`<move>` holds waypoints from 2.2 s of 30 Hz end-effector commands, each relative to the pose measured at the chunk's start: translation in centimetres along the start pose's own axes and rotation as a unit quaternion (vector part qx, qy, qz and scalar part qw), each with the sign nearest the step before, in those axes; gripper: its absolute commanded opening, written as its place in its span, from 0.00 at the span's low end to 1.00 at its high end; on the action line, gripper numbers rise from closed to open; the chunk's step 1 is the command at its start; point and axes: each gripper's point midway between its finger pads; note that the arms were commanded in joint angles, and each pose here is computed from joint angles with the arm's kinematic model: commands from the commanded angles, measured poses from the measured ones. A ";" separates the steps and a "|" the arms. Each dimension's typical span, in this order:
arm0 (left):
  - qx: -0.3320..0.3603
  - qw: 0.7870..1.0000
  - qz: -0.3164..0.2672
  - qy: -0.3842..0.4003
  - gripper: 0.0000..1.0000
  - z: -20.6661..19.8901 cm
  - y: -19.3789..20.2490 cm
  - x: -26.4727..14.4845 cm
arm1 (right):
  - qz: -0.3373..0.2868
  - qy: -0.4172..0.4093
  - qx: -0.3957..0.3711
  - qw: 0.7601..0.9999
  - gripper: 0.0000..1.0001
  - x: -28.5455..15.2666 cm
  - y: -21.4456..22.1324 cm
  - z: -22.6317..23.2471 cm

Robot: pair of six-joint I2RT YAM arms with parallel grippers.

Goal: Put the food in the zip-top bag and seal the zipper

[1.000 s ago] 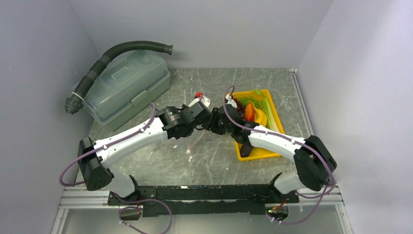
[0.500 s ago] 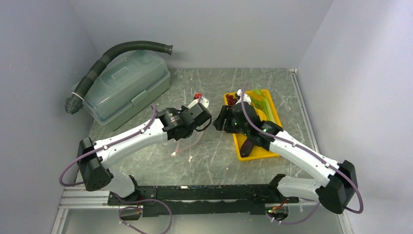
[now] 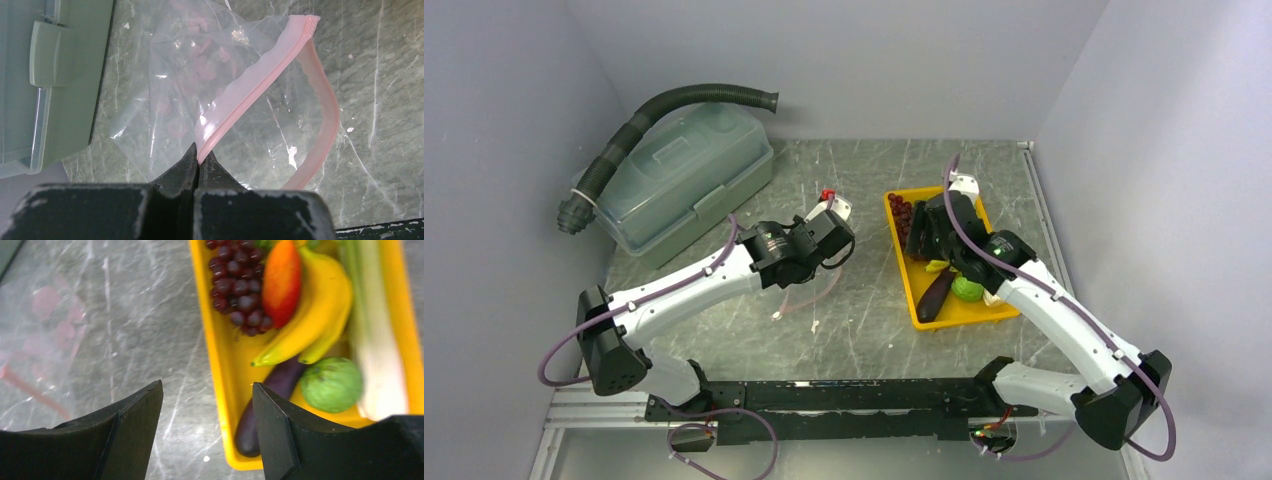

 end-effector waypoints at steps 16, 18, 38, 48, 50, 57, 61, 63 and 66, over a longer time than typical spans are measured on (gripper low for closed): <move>-0.006 0.998 -0.042 0.040 0.00 0.3 -0.5 -1.6 | 0.098 0.195 0.002 0.976 0.67 1.3 0.8 -12.7; -0.003 0.998 -0.049 0.045 0.00 0.3 -0.7 -1.6 | 0.104 0.206 0.006 0.973 0.67 1.5 1.2 -13.5; 0.005 0.990 -0.084 0.114 0.00 -1.3 0.0 -1.3 | 0.183 0.296 0.034 0.937 0.64 6.5 5.2 -18.0; 0.000 0.992 -0.081 0.101 0.00 -0.5 0.9 -1.2 | 0.180 0.330 0.007 0.927 0.61 9.3 4.0 -19.5; 0.001 0.992 -0.078 0.097 0.00 -0.4 1.0 -1.1 | 0.177 0.332 0.005 0.927 0.60 9.8 3.8 -19.6; 0.003 0.993 -0.074 0.096 0.00 -0.5 1.2 -0.9 | 0.182 0.345 -0.012 0.921 0.56 11.7 3.7 -20.3; 0.004 0.993 -0.073 0.094 0.00 -0.5 1.3 -0.8 | 0.186 0.348 -0.019 0.919 0.55 12.6 4.0 -20.5; 0.005 0.993 -0.072 0.093 0.00 -0.5 1.3 -0.8 | 0.187 0.349 -0.023 0.918 0.55 13.0 4.3 -20.6; 0.006 0.993 -0.072 0.092 0.00 -0.4 1.3 -0.7 | 0.194 0.355 -0.027 0.914 0.55 13.6 5.0 -20.9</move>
Point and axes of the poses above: each gripper's point midway between its finger pads, its own x axis out along the fingers, its own z axis along the line the jaws close on, y = z × x, and after that the axes turned 5 degrees about -x, right-handed
